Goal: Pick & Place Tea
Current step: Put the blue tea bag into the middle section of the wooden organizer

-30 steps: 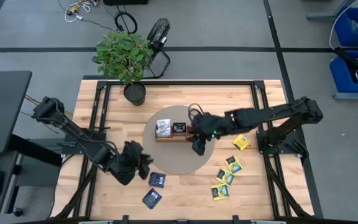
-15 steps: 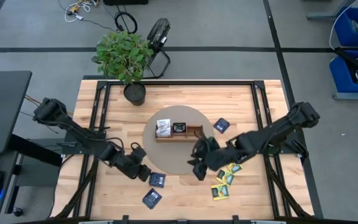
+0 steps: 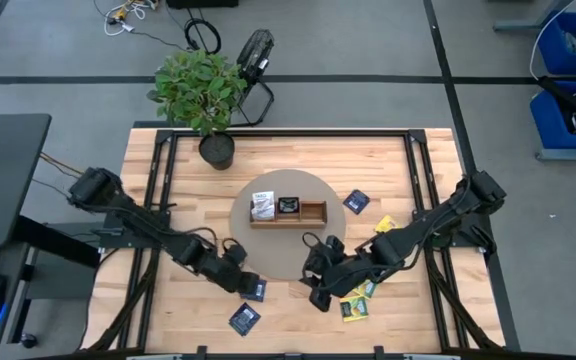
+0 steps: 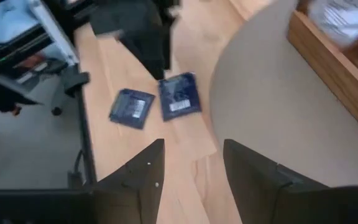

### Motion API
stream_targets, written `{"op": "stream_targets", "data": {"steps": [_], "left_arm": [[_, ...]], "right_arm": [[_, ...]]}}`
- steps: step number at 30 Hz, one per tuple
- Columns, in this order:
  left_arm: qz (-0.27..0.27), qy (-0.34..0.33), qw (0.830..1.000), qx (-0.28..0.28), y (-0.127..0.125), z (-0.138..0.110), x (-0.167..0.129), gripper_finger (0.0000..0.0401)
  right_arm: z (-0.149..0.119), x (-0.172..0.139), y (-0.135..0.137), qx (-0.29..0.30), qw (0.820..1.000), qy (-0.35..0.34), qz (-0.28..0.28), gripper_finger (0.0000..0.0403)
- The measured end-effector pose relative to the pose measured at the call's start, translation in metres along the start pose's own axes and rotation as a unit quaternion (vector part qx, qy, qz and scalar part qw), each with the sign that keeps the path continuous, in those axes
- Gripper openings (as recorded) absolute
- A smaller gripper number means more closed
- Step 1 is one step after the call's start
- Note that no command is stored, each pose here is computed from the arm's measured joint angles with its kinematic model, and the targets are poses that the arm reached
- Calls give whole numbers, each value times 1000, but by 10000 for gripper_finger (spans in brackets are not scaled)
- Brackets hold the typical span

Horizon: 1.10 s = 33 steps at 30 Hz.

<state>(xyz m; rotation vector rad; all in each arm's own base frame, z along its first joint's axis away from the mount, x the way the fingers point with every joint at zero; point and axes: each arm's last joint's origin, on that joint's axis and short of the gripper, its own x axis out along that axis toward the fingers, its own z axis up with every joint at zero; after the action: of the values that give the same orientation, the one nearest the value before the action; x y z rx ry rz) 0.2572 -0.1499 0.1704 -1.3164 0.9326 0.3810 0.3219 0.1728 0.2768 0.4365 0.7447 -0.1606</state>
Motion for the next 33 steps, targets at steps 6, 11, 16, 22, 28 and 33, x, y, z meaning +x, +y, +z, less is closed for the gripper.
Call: {"op": "stream_targets", "data": {"steps": [6, 11, 16, 22, 28, 33], "left_arm": [[116, -7, 992, 43, -19, 0, 29, 193], [174, -13, 982, 76, -36, 4, 32, 193], [190, -23, 978, 82, -43, 10, 28, 193], [207, -26, 975, 80, -40, 11, 28, 193], [219, -26, 973, 74, -36, 8, 36, 193], [230, -19, 970, 77, -30, 5, 46, 193]], "right_arm": [[1, -2, 3, -39, 999, 14, 30, 173], [1, -2, 4, -52, 998, 17, 41, 173], [1, -2, 4, -60, 997, 20, 45, 173], [1, -2, 4, -59, 997, 19, 46, 173], [1, -2, 4, -57, 997, 18, 46, 173], [1, -2, 4, -53, 997, 18, 45, 173]]}}
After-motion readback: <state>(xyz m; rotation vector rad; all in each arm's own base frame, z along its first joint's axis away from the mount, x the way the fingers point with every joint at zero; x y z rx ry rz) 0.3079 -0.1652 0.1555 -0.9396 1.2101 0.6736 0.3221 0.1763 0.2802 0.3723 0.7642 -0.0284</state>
